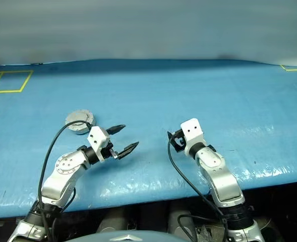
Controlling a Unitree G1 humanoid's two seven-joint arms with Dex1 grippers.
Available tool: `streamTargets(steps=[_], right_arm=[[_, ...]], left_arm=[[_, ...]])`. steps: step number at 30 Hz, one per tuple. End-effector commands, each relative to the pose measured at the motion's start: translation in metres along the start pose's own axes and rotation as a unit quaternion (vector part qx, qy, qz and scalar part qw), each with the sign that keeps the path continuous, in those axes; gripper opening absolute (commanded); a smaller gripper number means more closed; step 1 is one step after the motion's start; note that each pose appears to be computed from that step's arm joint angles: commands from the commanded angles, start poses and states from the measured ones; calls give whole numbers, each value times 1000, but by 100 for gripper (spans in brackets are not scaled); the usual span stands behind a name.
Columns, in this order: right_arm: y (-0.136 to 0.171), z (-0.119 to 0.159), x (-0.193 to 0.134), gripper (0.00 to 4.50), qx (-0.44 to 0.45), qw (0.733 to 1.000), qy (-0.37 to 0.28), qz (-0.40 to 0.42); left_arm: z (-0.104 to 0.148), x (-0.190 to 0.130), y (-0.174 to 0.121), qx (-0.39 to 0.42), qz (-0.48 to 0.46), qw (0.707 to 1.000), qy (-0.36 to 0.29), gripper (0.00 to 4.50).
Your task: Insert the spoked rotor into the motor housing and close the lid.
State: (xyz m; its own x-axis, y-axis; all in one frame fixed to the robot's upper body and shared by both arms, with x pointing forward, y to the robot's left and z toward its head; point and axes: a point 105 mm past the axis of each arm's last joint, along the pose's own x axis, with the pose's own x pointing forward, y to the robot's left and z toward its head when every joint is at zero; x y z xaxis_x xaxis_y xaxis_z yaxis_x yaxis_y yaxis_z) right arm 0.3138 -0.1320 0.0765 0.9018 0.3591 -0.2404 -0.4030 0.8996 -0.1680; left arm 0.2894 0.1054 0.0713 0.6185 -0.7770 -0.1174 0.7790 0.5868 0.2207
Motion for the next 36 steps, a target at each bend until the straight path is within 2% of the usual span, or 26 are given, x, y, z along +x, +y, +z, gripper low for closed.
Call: streamTargets(steps=[1, 9, 18, 24, 32, 36], right_arm=[[1, 14, -5, 447, 5, 1000, -26, 7], [-6, 10, -2, 447, -11, 1000, -9, -16], [5, 17, -4, 447, -21, 1000, -19, 5], [12, 17, -2, 447, -23, 999, -19, 19], [2, 18, -1, 447, -25, 999, -21, -4], [13, 20, 2, 447, -33, 999, -23, 22]], left_arm=[[9, 3, -1, 25, -14, 999, -18, 450], [17, 7, 10, 34, 2, 999, -37, 450], [11, 10, 14, 35, 20, 999, -26, 450], [15, 11, 15, 31, 14, 999, -35, 450], [17, 13, 15, 37, 20, 998, -36, 450], [17, 12, 15, 38, 20, 998, -36, 450]])
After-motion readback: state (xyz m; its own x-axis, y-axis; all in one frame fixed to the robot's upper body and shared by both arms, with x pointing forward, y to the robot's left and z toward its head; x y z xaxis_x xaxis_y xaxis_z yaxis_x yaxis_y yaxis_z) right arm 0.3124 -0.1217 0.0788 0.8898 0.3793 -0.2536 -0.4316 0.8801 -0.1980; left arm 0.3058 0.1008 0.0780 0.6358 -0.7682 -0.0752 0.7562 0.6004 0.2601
